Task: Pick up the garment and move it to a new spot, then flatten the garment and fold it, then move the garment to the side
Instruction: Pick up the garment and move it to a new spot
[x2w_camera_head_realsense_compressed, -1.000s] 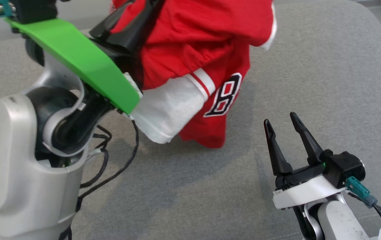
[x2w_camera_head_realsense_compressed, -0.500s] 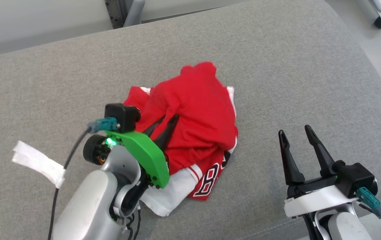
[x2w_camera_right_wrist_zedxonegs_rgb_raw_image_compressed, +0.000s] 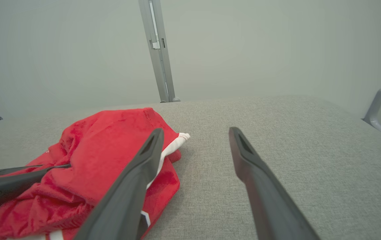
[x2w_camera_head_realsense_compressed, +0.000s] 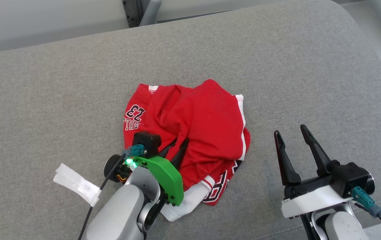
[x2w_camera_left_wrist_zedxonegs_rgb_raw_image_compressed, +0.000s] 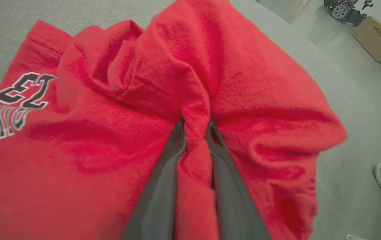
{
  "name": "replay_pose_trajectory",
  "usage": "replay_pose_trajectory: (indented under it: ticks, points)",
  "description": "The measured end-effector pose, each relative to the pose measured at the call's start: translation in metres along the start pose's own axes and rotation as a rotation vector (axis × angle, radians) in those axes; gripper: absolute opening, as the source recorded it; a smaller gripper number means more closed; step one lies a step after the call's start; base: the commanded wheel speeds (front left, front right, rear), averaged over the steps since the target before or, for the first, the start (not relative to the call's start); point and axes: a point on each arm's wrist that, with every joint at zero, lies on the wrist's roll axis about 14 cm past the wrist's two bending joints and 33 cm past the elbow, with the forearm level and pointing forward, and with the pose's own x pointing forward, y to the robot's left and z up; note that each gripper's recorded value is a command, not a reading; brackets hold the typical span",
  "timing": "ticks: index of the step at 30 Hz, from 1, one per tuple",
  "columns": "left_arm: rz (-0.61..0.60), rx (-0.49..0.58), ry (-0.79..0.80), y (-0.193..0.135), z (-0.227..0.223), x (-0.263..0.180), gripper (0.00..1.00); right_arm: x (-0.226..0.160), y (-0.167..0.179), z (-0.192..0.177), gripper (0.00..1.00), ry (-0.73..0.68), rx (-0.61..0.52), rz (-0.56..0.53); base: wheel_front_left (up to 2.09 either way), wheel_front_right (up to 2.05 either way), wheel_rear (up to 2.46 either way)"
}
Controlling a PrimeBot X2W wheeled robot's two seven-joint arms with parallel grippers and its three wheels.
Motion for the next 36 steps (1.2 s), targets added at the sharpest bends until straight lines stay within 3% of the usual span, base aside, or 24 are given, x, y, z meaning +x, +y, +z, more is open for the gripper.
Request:
replay_pose_trajectory:
  ticks: [1, 2, 3, 13, 19, 20, 22, 23, 36]
  points:
    - [0.001, 0.002, -0.012, -0.001, 0.003, -0.001, 0.37, 0.000, 0.001, 0.000, 1.00, -0.002, -0.001, 0.004, 0.00, 0.00, 0.00]
    - [0.000, 0.007, -0.025, -0.002, 0.006, -0.001, 0.78, 0.000, 0.002, 0.001, 1.00, -0.002, -0.004, 0.007, 0.00, 0.00, 0.00]
    - [-0.001, 0.021, -0.038, -0.003, 0.009, -0.002, 1.00, -0.001, 0.003, 0.001, 1.00, -0.003, -0.006, 0.010, 0.00, 0.00, 0.00]
    - [-0.049, 0.121, -0.110, -0.033, 0.048, -0.017, 1.00, -0.005, 0.009, 0.011, 1.00, -0.033, -0.016, 0.030, 0.00, 0.00, 0.00]
    - [-0.010, 0.141, -0.021, -0.025, 0.032, -0.019, 1.00, -0.007, 0.011, 0.013, 1.00, -0.038, -0.014, 0.032, 0.00, 0.00, 0.00]
    - [-0.011, 0.143, -0.004, -0.024, 0.029, -0.019, 0.87, -0.007, 0.010, 0.013, 1.00, -0.037, -0.011, 0.028, 0.00, 0.00, 0.00]
    - [-0.015, 0.136, 0.013, -0.024, 0.024, -0.017, 0.20, -0.008, 0.007, 0.012, 1.00, -0.033, -0.011, 0.019, 0.00, 0.00, 0.00]
    - [-0.017, 0.139, 0.021, -0.023, 0.022, -0.016, 0.00, -0.008, 0.006, 0.011, 1.00, -0.031, -0.011, 0.016, 0.00, 0.00, 0.00]
    - [-0.018, 0.140, -0.016, -0.016, 0.032, -0.016, 0.00, -0.006, 0.001, 0.006, 1.00, -0.016, -0.011, 0.001, 0.00, 0.00, 0.00]
